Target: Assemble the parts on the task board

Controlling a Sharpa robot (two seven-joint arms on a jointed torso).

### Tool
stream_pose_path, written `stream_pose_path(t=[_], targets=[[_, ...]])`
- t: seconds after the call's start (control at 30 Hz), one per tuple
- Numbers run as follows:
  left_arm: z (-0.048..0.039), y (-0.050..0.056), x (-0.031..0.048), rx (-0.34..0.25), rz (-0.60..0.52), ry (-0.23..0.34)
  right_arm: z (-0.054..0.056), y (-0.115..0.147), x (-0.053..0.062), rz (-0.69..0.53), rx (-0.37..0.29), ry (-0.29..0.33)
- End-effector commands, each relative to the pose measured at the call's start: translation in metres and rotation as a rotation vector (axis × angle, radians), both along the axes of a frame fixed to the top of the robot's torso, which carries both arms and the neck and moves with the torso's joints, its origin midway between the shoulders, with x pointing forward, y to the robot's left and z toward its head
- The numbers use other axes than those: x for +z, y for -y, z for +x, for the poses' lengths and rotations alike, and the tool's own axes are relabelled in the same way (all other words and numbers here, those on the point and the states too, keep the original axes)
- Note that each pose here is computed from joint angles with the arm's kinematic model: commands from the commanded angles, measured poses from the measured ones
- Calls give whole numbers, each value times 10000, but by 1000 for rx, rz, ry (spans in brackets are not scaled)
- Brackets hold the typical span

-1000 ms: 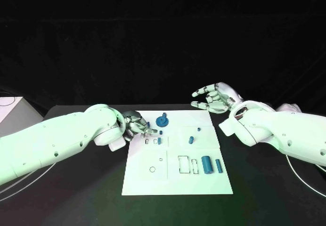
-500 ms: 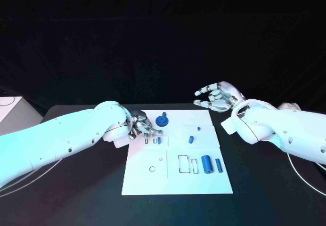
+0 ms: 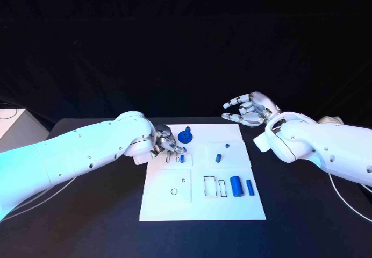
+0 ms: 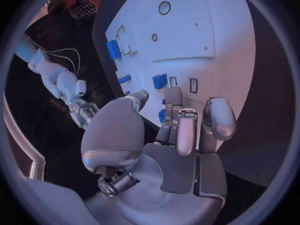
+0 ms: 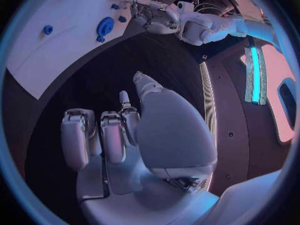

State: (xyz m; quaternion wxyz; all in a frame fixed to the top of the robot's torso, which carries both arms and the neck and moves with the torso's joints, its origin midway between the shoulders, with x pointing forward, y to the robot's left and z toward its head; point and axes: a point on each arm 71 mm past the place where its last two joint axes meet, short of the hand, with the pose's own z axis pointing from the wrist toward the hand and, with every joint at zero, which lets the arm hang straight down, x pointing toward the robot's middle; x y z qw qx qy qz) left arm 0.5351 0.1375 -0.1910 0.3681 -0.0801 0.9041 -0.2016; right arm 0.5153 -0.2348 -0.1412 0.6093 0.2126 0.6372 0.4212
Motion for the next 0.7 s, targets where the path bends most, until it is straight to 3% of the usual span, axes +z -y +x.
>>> stream_pose_path(t=[0.03,0.7], targets=[[-7,31,-7,-31,27,-14,3,-5,1,-8,12,-4],[18,99,-46,-57,51,-46,2,-15,-3,-14,19,-7]])
